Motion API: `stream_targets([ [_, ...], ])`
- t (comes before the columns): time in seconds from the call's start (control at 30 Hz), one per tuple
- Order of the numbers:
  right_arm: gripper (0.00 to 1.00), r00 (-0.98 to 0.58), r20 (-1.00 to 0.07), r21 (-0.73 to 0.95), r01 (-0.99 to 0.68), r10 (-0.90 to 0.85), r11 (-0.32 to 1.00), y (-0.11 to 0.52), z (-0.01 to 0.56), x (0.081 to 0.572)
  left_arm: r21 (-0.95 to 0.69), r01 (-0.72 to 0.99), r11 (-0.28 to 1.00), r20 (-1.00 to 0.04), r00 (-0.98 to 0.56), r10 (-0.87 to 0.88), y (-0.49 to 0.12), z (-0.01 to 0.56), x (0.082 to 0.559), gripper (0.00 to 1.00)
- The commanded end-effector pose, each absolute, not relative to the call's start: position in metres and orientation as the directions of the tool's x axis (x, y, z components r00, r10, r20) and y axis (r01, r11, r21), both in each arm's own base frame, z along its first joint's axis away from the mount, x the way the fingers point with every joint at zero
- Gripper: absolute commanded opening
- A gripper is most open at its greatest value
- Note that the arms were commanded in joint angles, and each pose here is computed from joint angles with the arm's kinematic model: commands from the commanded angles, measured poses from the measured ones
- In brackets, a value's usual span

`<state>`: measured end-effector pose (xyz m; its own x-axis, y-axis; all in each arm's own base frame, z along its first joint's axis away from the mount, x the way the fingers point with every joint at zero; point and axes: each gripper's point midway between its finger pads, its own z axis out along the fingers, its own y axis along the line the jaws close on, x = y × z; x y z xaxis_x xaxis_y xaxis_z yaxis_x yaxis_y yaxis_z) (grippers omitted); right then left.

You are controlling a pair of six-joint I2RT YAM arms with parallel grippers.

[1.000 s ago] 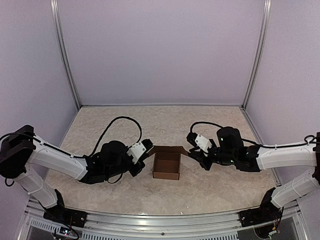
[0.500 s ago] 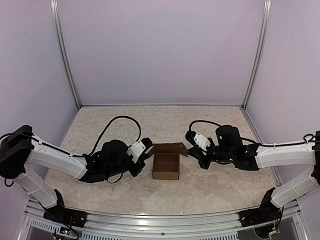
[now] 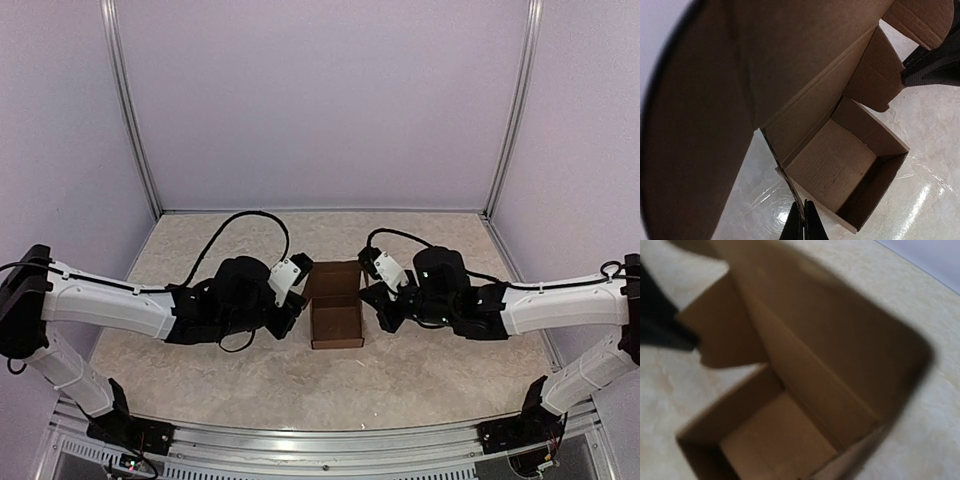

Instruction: Fold the paper box

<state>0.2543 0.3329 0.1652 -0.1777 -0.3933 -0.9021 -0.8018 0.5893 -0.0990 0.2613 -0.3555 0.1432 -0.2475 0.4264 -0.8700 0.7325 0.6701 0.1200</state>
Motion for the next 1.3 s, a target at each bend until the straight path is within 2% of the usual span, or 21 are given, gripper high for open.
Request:
stream_targets([
  [0.0, 0.00, -0.274, -0.901, -0.018, -0.753, -0.337, 0.658, 0.342, 0.164, 0.256, 0.035, 0.754, 0.656, -0.872, -0.298, 0.389, -0.373, 0.151, 0.251, 0.00],
  [0.5, 0.00, -0.306, -0.876, -0.051, -0.710, -0.373, 0.703, 0.338, 0.136, 0.250, -0.039, 0.701, 0.712, -0.846, -0.403, 0.349, -0.389, 0.140, 0.264, 0.00],
  [1.27, 0.00, -0.340, -0.853, -0.055, -0.695, -0.396, 0.717, 0.323, 0.114, 0.233, -0.071, 0.707, 0.704, -0.815, -0.448, 0.368, -0.412, 0.123, 0.247, 0.00],
])
